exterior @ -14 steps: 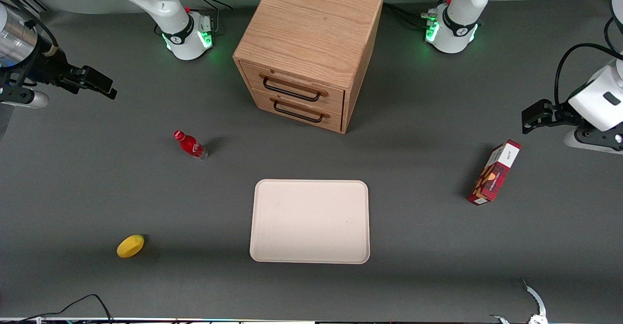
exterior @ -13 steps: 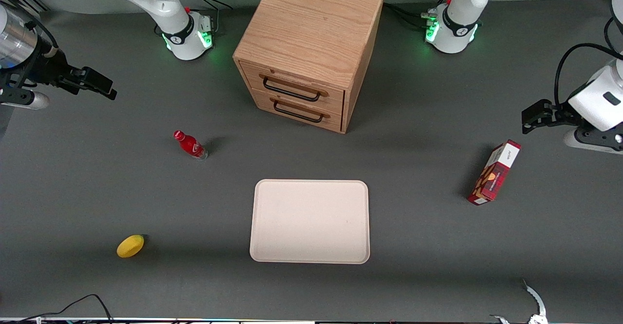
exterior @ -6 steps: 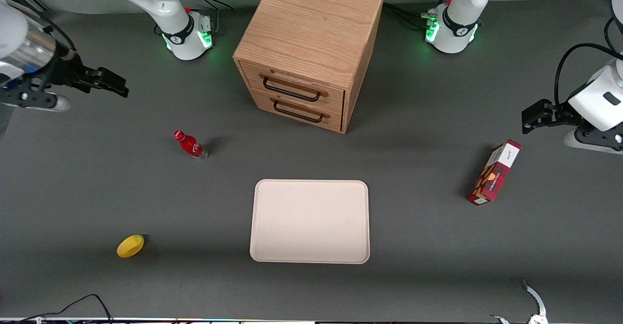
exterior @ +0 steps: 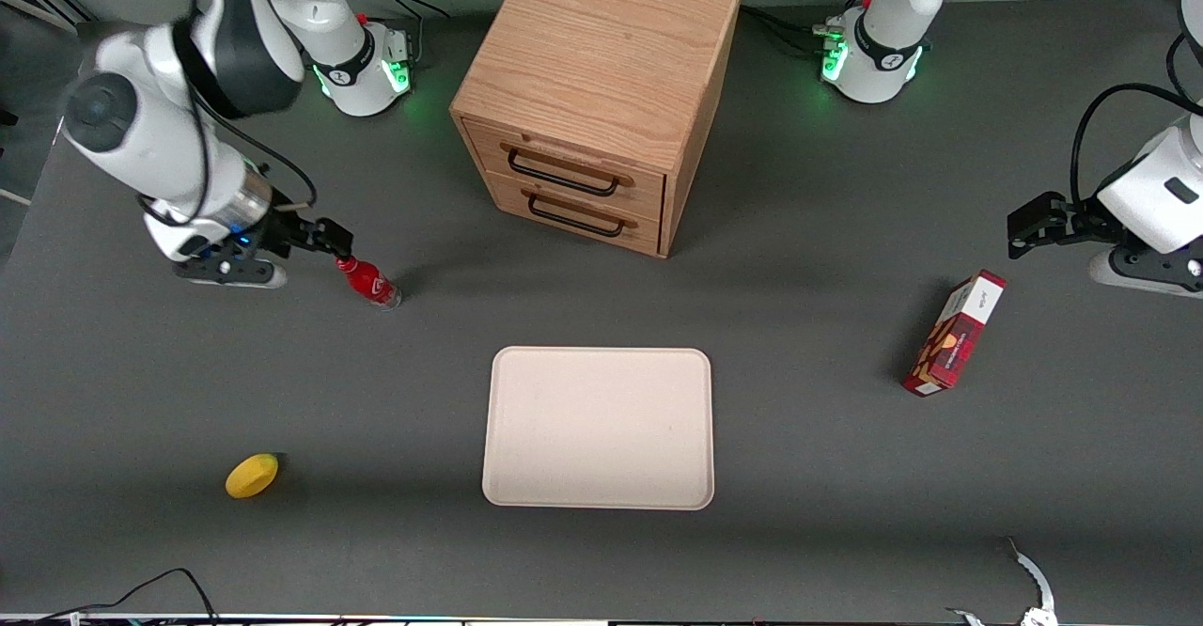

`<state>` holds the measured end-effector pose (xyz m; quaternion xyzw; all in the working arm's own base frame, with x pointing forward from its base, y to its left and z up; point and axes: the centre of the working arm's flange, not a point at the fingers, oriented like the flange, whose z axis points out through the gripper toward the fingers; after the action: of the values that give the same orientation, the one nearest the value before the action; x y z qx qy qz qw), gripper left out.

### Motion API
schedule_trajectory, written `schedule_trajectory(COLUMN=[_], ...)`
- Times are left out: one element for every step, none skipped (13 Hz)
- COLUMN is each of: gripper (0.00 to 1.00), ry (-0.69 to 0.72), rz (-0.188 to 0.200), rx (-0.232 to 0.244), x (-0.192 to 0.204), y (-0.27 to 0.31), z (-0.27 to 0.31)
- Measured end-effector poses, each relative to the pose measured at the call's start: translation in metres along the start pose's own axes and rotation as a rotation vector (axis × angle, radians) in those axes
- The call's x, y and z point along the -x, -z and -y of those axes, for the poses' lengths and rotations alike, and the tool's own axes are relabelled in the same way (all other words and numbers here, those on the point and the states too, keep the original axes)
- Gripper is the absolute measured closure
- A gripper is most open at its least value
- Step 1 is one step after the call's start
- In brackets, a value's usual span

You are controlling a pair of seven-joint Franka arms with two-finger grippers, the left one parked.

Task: Place coke bottle on tray
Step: 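Move the right gripper down over the red Coca-Cola bottle, then close the right gripper around the bottle's cap end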

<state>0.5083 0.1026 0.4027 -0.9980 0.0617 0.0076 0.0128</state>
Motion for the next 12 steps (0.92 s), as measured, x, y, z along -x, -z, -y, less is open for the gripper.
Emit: schedule_trajectory(gripper=[0.00, 0.00, 0.00, 0.00, 0.00, 0.00, 0.00, 0.00, 0.00, 0.00, 0.00, 0.00], ry=[0.005, 0.012, 0.017, 0.021, 0.023, 0.024, 0.025, 0.025, 0.026, 0.026, 0.026, 0.026], rz=[-0.003, 0.000, 0.002, -0.001, -0.001, -0.006, -0.008, -0.006, -0.003, -0.002, -0.001, -0.001], rx=[0.009, 0.019, 0.026, 0.031, 0.033, 0.033, 0.033, 0.034, 0.035, 0.036, 0.036, 0.037], x=[0.003, 0.004, 0.004, 0.004, 0.005, 0.006, 0.008, 0.010, 0.012, 0.012, 0.013, 0.014], y=[-0.023, -0.040, -0.049, -0.054, -0.057, -0.060, -0.064, -0.067, -0.069, -0.070, -0.071, -0.071], z=[-0.003, -0.005, -0.006, -0.007, -0.008, -0.008, -0.009, -0.010, -0.010, -0.010, -0.011, -0.011])
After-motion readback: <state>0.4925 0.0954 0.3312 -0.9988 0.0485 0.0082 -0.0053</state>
